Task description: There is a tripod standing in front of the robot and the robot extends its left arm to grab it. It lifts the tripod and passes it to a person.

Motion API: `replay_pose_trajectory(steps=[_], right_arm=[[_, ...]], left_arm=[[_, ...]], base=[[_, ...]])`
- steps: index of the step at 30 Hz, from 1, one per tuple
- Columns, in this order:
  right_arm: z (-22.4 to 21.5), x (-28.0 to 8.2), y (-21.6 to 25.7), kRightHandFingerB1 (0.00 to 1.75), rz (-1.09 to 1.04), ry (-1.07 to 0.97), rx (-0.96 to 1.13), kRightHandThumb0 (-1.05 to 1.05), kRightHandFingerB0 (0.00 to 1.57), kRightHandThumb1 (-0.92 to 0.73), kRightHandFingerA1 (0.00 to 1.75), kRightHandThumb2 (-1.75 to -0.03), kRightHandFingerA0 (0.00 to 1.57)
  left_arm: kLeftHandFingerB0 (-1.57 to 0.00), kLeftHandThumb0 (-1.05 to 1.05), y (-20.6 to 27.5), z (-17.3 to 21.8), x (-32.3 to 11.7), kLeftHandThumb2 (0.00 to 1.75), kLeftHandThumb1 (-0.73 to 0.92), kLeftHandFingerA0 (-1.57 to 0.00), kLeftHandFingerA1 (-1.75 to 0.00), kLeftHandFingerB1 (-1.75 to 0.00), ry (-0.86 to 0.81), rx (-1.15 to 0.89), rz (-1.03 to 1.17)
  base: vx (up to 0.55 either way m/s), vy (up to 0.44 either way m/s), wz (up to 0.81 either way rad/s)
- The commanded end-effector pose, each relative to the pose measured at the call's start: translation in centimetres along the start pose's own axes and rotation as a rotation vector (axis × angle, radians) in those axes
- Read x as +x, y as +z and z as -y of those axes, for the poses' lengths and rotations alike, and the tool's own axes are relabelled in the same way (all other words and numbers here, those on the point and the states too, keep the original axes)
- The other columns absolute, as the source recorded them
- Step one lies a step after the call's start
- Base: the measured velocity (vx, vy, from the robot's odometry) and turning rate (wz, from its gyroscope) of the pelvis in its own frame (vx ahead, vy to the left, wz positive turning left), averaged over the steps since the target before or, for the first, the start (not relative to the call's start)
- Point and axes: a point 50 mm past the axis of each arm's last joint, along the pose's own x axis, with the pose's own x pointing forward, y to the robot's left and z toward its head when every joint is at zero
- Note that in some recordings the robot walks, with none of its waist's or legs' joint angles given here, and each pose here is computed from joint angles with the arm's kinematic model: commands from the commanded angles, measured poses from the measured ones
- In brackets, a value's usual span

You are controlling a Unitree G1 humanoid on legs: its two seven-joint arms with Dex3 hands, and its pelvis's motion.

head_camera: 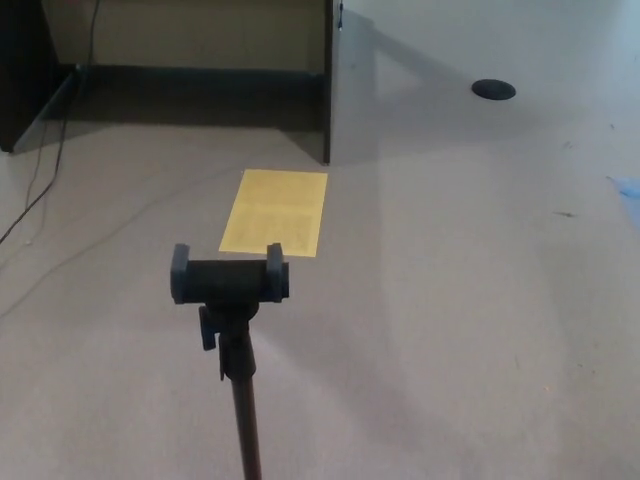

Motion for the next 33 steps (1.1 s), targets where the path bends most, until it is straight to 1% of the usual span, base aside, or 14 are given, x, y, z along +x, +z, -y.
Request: replay_pose_trajectory(steps=[1, 4, 5, 7, 10, 12, 13, 14, 16, 17, 18, 20, 27, 33], right_arm=[[0.7, 0.0, 0.0, 0.35, 0.009, -0.006, -0.013, -0.39, 0.45, -0.69, 0.41, -0.61, 0.65], [0.7, 0.0, 0.0, 0.35, 0.008, -0.007, -0.009, -0.39, 0.44, -0.70, 0.41, -0.61, 0.65], [0.7, 0.0, 0.0, 0.35, 0.009, -0.010, -0.018, -0.40, 0.45, -0.69, 0.41, -0.62, 0.67], [0.7, 0.1, 0.1, 0.35, 0.009, -0.013, -0.013, -0.39, 0.45, -0.69, 0.41, -0.62, 0.67], [0.7, 0.2, 0.3, 0.36, 0.018, -0.017, -0.023, -0.39, 0.46, -0.70, 0.41, -0.61, 0.66], [0.7, 0.2, 0.5, 0.36, 0.023, -0.017, -0.013, -0.39, 0.47, -0.71, 0.43, -0.61, 0.67], [0.6, 0.2, 0.5, 0.36, 0.027, -0.017, -0.013, -0.39, 0.47, -0.70, 0.44, -0.61, 0.68], [0.6, 0.2, 0.5, 0.49, 0.031, -0.019, -0.013, -0.46, 0.42, -0.58, 0.58, -0.85, 0.62], [0.6, 0.1, 0.5, 0.50, 0.034, -0.019, -0.010, -0.46, 0.41, -0.58, 0.58, -0.86, 0.61], [0.6, 0.1, 0.5, 0.50, 0.034, -0.018, -0.010, -0.46, 0.41, -0.58, 0.58, -0.87, 0.60], [0.6, 0.1, 0.4, 0.36, 0.032, -0.015, -0.008, -0.39, 0.47, -0.70, 0.44, -0.61, 0.68], [0.6, 0.2, 0.6, 0.36, 0.032, -0.016, -0.012, -0.38, 0.47, -0.70, 0.44, -0.61, 0.68], [0.3, 0.2, 0.6, 0.36, 0.040, -0.003, -0.028, -0.39, 0.47, -0.69, 0.42, -0.61, 0.66], [0.0, 0.3, 0.7, 0.36, 0.039, -0.001, -0.037, -0.39, 0.47, -0.71, 0.44, -0.61, 0.69]], left_arm=[[-0.07, -0.42, 2.3, -0.6, 0.1, 0.64, 0.41, -0.10, -0.38, -0.19, 0.012, -0.117, 0.161], [-0.04, -0.50, 4.7, -1.1, 0.6, 0.64, 0.39, -0.10, -0.37, -0.17, -0.016, -0.169, 0.238], [-0.03, -0.45, 5.5, -1.2, 0.6, 0.53, 0.43, -0.13, -0.30, -0.19, -0.028, -0.179, 0.268], [-0.04, -0.52, 8.1, -1.5, 0.7, 0.66, 0.37, -0.09, -0.39, -0.16, -0.043, -0.171, 0.374], [-0.01, -0.46, 10.6, -1.8, 0.8, 0.54, 0.44, -0.16, -0.34, -0.20, -0.060, -0.188, 0.450], [-0.07, -0.55, 13.6, -1.9, 0.8, 0.73, 0.35, 0.00, -0.38, -0.15, -0.074, -0.156, 0.506], [0.00, -0.56, 14.6, -1.9, 0.8, 0.73, 0.35, -0.05, -0.39, -0.15, -0.089, -0.137, 0.533], [-0.09, -0.61, 15.4, -1.7, 0.7, 0.76, 0.40, -0.01, -0.40, -0.11, -0.095, -0.129, 0.550], [0.00, -0.56, 16.8, -1.4, 0.4, 0.78, 0.35, -0.08, -0.46, -0.21, -0.089, -0.099, 0.576], [-0.03, -0.63, 17.3, -1.3, 0.3, 0.55, 0.46, -0.14, -0.34, -0.21, -0.095, -0.100, 0.582], [-0.02, -0.59, 18.3, -1.0, 0.2, 0.55, 0.43, -0.11, -0.33, -0.21, -0.122, -0.122, 0.592], [0.00, -0.51, 19.9, -0.7, 0.1, 0.72, 0.33, -0.02, -0.36, -0.17, -0.162, -0.139, 0.619], [-0.10, -0.60, 22.8, 0.4, 0.1, 0.71, 0.39, -0.07, -0.42, -0.08, -0.195, -0.106, 0.680], [-0.04, -0.53, 24.0, 2.0, 0.1, 0.69, 0.35, -0.06, -0.42, -0.14, -0.247, -0.116, 0.673]], base=[[0.00, 0.000, 0.00], [0.00, 0.000, 0.00], [0.00, 0.000, 0.00], [0.00, 0.000, 0.00], [0.00, 0.000, 0.00], [0.00, 0.000, 0.00], [0.00, 0.000, 0.00], [0.00, 0.000, 0.00], [0.00, 0.000, 0.00], [0.00, 0.000, 0.00], [0.00, 0.000, 0.00], [0.00, 0.000, 0.00], [0.00, 0.000, 0.00], [0.00, 0.000, 0.00]])
